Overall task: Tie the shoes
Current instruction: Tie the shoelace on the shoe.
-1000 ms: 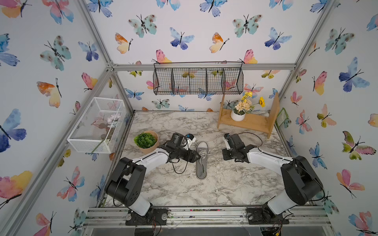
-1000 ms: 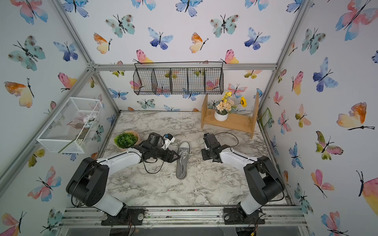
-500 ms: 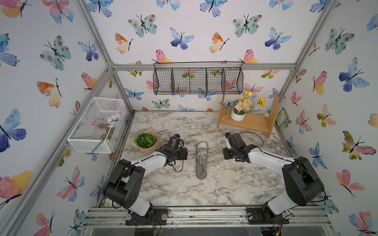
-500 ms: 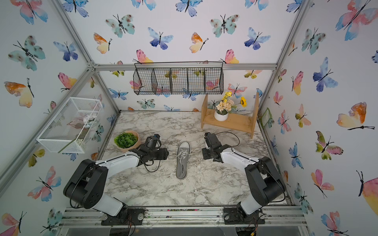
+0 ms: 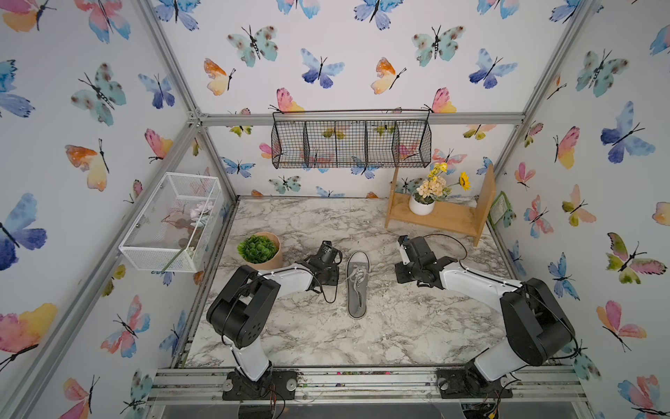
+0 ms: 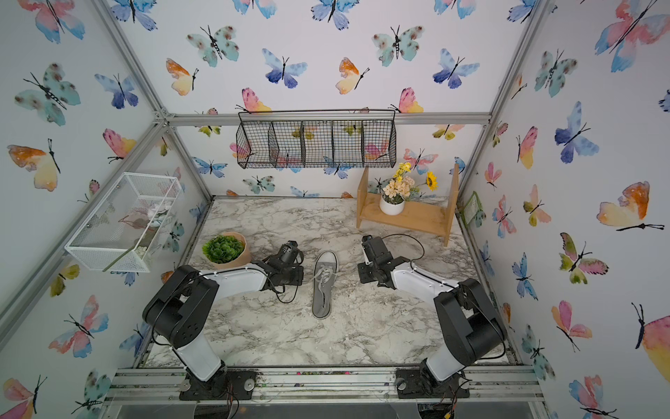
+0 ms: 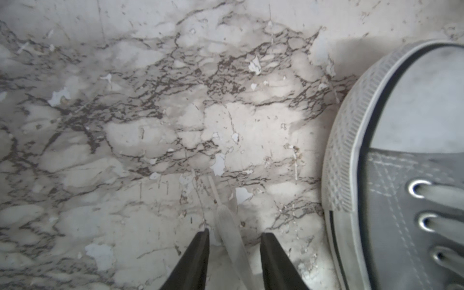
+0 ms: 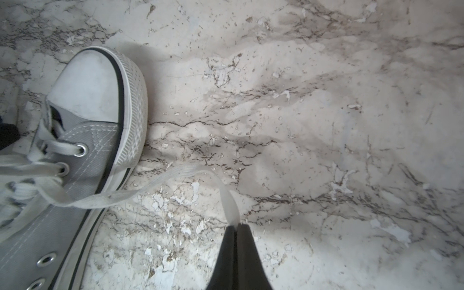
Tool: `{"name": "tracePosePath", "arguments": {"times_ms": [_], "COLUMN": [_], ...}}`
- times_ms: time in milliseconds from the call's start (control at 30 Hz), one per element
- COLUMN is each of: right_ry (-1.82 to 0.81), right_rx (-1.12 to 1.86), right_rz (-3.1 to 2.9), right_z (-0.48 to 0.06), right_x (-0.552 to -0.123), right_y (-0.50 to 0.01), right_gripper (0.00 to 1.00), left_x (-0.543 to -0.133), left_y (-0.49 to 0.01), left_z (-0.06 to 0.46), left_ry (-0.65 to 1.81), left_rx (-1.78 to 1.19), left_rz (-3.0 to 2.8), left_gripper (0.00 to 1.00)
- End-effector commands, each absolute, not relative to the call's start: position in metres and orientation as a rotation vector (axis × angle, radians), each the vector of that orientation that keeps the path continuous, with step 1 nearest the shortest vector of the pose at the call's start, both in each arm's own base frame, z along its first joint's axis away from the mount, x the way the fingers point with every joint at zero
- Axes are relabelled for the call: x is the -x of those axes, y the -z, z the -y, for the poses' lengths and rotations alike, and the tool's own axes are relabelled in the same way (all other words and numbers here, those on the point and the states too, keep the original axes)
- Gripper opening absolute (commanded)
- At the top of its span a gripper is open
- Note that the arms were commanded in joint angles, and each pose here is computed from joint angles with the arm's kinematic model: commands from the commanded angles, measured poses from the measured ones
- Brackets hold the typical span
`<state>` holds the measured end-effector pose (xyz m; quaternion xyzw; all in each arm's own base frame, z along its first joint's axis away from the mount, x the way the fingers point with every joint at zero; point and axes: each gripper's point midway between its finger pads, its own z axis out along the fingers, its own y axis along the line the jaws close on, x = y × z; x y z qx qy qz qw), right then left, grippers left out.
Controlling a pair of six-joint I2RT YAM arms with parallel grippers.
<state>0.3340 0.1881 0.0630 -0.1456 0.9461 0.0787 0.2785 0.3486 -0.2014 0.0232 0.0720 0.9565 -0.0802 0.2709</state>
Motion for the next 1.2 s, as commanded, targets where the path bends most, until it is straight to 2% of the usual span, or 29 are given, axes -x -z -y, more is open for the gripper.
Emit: {"name": "tracePosePath", "arguments": {"times_ms": [0,133,400,733,1167], "right_ry": [-0.233,-0.232,-0.200,-0.058,0.014], "right_rx": [0.403,0.396,0.375,0.262,0.065], "right_rz": [-2.535,-2.531,-2.519,-2.477,-2.435], "right_z": [-0.189,-0.189,-0.183,-0.158,-0.108], "right_x": [-0.331,-0.332,-0.332,-0.338,-0.345], "right_y": [-0.064,-0.065,-0.069,-0.084,-0.101], "right_gripper": [0.03,0.03,0.03,0.03,0.03], "left_x": [-0.345,-0.342,-0.346,-0.354,-0.356], "left_y": [-0.012,-0.006,-0.012,-0.067,-0.124], "left_z": [0.195,0.198,0.197,0.166,0.098], "left_ry": [0.140,0.149,0.161,0.201,0.095], "left_rx": [-0.202,-0.209,-0.198,-0.066,0.157], "left_rz": [-2.601,-2.603,-2.555,-2.428,-2.241], "left_gripper": [0.34,0.25,0.00,0.00,0.00]}}
